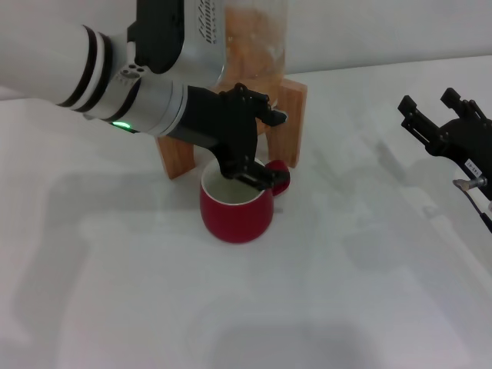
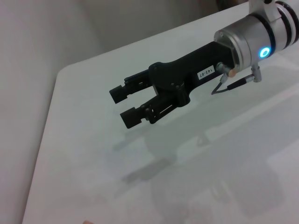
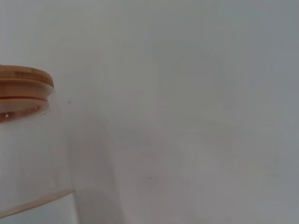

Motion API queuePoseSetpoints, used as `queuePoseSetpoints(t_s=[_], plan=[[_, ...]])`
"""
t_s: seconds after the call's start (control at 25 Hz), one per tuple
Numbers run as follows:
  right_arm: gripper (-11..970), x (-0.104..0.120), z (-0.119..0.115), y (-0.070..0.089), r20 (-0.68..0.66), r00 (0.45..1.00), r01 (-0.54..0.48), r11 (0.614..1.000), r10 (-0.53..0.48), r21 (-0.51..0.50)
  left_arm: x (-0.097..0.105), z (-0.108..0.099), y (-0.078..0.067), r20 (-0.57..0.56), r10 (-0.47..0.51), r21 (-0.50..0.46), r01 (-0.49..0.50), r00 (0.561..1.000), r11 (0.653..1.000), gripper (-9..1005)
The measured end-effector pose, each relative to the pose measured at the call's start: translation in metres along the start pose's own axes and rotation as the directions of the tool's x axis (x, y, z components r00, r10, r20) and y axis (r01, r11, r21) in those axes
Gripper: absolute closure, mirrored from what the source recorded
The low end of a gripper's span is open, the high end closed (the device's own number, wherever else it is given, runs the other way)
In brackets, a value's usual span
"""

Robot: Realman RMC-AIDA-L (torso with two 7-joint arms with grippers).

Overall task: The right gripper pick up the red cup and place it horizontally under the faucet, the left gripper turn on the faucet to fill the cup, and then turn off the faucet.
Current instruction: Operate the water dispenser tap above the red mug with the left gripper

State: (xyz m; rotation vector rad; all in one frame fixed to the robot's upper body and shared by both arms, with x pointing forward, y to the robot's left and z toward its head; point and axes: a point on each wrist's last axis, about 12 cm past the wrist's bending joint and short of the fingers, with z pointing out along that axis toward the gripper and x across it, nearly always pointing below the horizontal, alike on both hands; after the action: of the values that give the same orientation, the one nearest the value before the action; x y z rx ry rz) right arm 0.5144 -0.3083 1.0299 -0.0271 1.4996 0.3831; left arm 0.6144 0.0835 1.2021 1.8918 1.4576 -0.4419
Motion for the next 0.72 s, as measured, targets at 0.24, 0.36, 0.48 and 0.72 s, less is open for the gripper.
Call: queuePoseSetpoints(t_s=[0.24, 0.36, 0.48, 0.72], plan=[[98, -0.0011, -0.0004, 0.0005, 0.01, 1.0, 0.0, 1.0, 0.0, -0.005, -0.0041, -0.0002, 0.0015, 0.01, 0.005, -0.001, -0.005, 1.0, 1.0, 178], [98, -0.0011, -0.0007, 0.0005, 0.011, 1.0, 0.0, 1.0, 0.0, -0.005, -0.0061, -0.0002, 0.0028, 0.014, 0.012, -0.006, -0.012, 1.0, 1.0, 178], [98, -0.0012, -0.0006, 0.0005, 0.011, 1.0, 0.0, 1.0, 0.0, -0.005, -0.0071, -0.0003, 0.0035, 0.015, 0.015, -0.008, -0.015, 1.0, 1.0, 178], [97, -0.0014, -0.0002, 0.0006, 0.012, 1.0, 0.001, 1.0, -0.001, -0.006, -0.0094, 0.0004, 0.0056, 0.015, 0.019, -0.014, -0.019, 1.0, 1.0, 179]])
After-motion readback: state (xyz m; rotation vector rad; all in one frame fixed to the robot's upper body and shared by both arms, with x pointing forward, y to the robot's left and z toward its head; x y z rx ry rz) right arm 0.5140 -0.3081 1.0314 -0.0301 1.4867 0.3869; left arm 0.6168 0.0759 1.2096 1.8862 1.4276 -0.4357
